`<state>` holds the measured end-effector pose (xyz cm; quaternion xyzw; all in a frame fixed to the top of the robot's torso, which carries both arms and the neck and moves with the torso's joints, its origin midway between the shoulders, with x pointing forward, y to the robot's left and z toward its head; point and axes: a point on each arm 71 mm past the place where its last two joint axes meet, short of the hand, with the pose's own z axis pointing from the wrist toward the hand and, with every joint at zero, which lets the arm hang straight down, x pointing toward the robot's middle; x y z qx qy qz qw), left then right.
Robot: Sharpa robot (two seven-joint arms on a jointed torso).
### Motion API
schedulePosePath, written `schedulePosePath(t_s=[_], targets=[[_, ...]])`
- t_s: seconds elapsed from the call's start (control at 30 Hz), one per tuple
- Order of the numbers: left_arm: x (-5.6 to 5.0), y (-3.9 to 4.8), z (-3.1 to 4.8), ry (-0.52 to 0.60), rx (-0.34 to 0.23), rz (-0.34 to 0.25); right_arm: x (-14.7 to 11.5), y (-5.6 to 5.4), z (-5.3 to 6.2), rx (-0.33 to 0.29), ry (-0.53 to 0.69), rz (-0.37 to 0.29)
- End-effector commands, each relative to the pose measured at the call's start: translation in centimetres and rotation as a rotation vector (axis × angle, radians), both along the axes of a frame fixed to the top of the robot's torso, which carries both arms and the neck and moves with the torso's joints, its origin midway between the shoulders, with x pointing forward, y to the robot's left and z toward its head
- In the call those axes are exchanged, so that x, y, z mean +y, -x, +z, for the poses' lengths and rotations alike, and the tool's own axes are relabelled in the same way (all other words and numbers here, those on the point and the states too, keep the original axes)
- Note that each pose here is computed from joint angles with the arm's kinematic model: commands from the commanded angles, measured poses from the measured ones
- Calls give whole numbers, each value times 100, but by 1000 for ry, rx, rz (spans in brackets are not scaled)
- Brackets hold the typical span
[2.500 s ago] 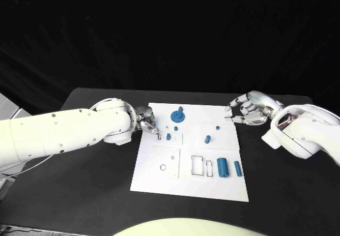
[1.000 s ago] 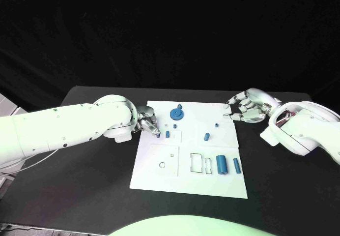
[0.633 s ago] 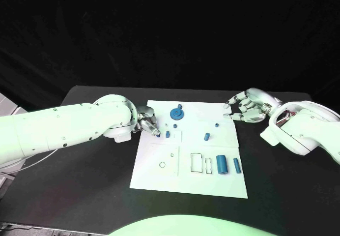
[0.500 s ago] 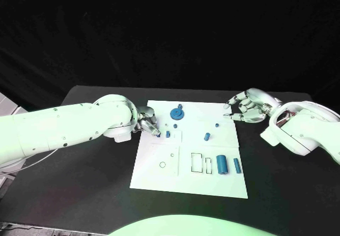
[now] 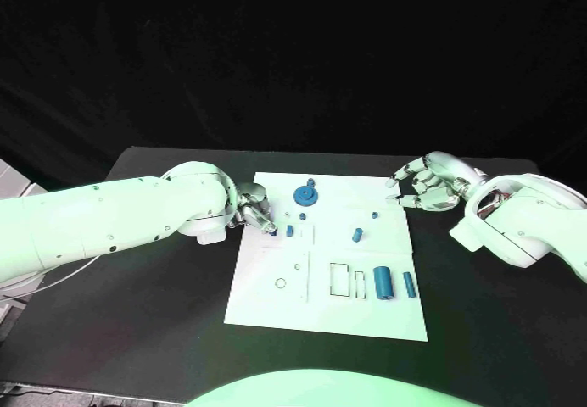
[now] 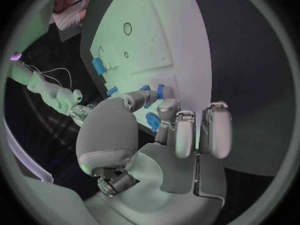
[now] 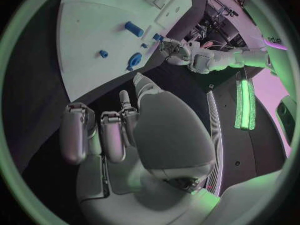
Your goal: Assemble the parts on the task board
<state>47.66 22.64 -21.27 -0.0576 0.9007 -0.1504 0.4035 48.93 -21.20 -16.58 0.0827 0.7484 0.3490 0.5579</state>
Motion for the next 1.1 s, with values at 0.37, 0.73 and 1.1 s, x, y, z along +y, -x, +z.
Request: schedulePosePath(t_s=[0.37,0.73,1.1], targets=[[-72,1,-52,-48,69,-29,39,26,-4,6,3,22],[-146,1,-74,-57,106,-43,31,28,-3,6,3,21],[-154,-24,-73,-45,93,-18,22,33,-2,6,3,19]])
